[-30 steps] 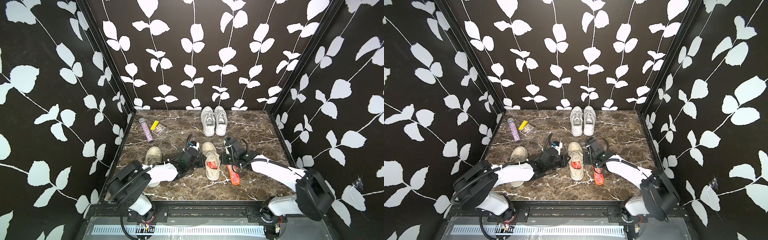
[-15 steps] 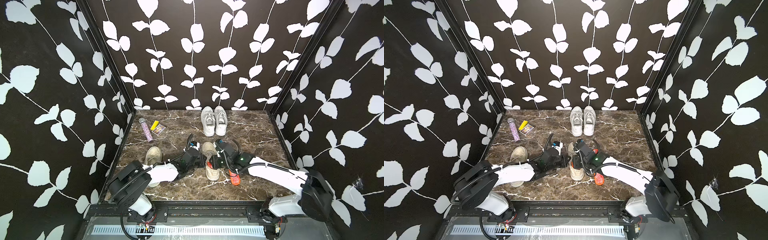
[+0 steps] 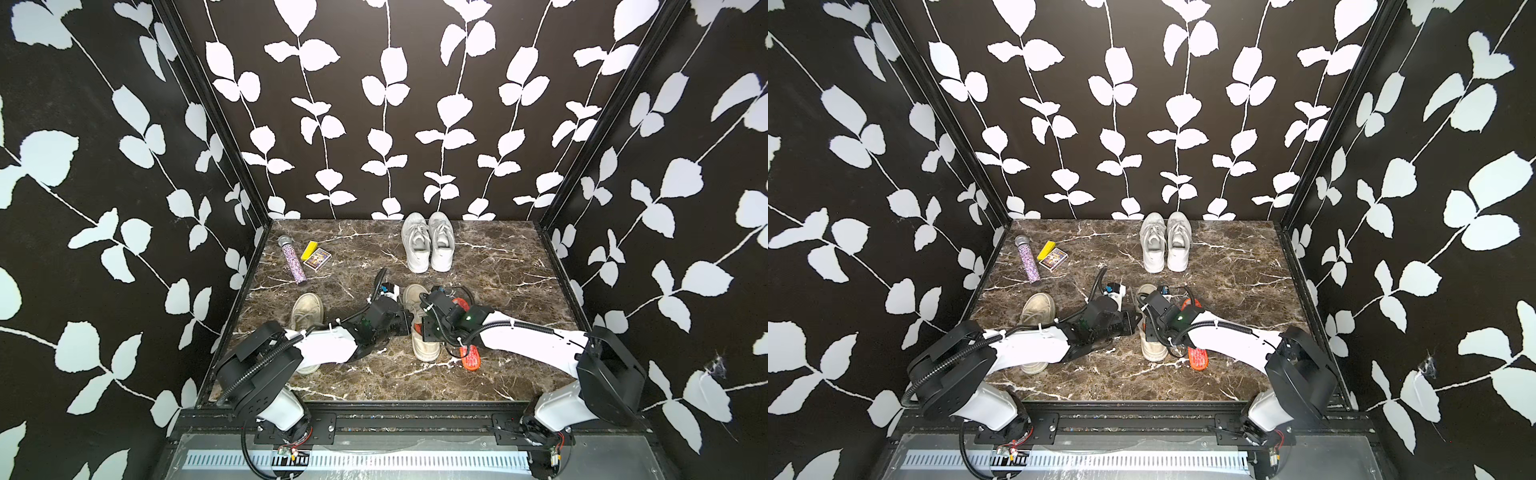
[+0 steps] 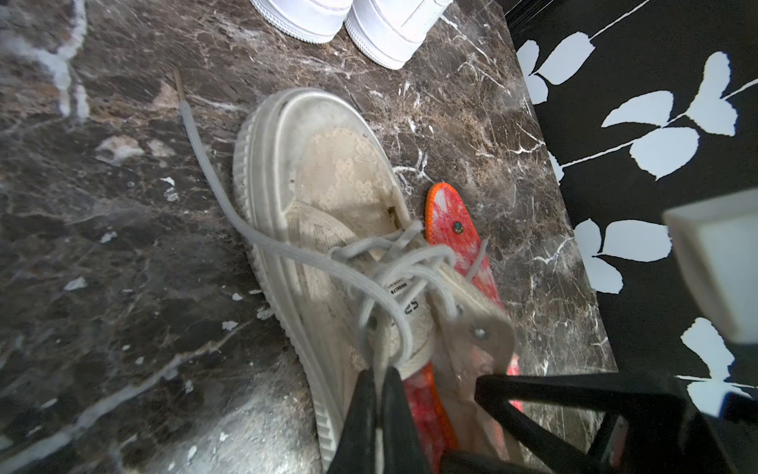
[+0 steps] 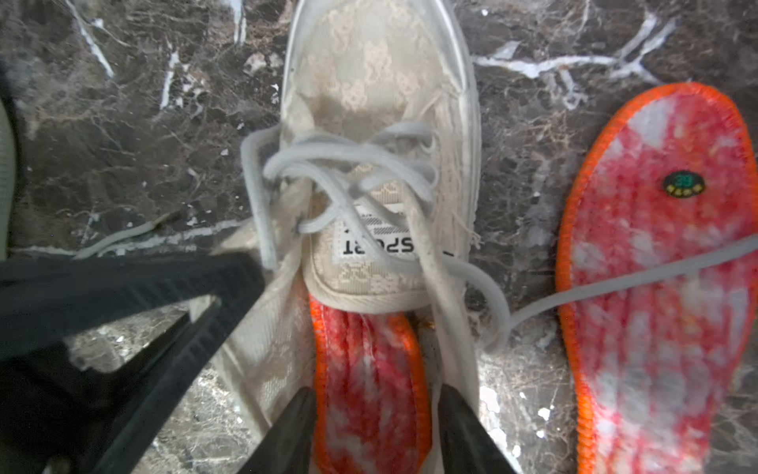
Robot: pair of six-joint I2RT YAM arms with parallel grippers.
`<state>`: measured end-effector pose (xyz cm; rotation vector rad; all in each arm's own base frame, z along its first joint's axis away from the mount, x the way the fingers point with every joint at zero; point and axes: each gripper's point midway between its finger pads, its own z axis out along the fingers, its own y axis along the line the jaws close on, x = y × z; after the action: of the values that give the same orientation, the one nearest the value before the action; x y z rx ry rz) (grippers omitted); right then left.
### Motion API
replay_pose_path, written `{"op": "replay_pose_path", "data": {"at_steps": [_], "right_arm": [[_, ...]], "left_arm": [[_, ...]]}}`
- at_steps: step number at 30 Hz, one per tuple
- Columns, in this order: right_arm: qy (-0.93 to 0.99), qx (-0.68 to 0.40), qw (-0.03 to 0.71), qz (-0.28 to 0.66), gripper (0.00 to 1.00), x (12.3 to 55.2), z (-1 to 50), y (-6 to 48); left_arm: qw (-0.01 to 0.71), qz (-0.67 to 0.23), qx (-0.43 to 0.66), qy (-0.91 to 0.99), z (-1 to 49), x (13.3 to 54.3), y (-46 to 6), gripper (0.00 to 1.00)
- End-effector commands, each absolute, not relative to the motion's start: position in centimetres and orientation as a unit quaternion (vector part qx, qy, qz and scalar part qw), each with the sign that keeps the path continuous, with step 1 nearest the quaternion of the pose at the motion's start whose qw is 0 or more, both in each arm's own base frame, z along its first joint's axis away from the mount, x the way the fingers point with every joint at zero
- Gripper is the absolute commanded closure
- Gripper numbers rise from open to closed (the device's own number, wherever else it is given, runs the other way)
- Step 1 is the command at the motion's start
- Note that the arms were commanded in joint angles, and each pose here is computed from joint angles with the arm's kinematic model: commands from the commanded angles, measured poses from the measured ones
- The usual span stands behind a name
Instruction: Remove the insole from the shoe
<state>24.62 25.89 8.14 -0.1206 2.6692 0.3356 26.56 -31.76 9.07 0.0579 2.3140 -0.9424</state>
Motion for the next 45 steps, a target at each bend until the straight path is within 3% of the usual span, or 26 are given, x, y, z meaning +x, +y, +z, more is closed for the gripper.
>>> {"op": "replay_pose_path", "data": {"at_steps": [1, 11, 22, 30, 37, 45], "right_arm": [[0.975, -0.027, 0.209, 0.068, 0.47, 24.4, 7.0, 24.1], [0.979, -0.039, 0.191, 0.054, 0.33, 24.4, 6.1, 24.3], [0.987, -0.064, 0.149, 0.022, 0.44, 24.2, 3.7, 24.9], [0.988, -0.06, 0.127, -0.068, 0.29, 24.1, 1.8, 22.2], [0.994, -0.074, 0.07, -0.035, 0.43, 23.4, -1.6, 24.4], [0.991, -0.097, 0.079, 0.037, 0.75, 23.7, -1.2, 27.4]], "left_arm": [[0.317, -0.351, 0.011, 0.881, 8.8, 26.3, -31.1, 1.0], [0.312, -0.352, 0.009, 0.883, 8.2, 25.8, -30.8, 1.0], [0.31, -0.351, 0.008, 0.884, 7.7, 25.6, -30.4, 1.0], [0.314, -0.352, 0.007, 0.882, 7.8, 25.6, -30.4, 1.0], [0.309, -0.357, 0.01, 0.881, 7.8, 25.6, -30.8, 1.0], [0.315, -0.35, 0.011, 0.882, 8.1, 25.8, -30.7, 1.0]]}}
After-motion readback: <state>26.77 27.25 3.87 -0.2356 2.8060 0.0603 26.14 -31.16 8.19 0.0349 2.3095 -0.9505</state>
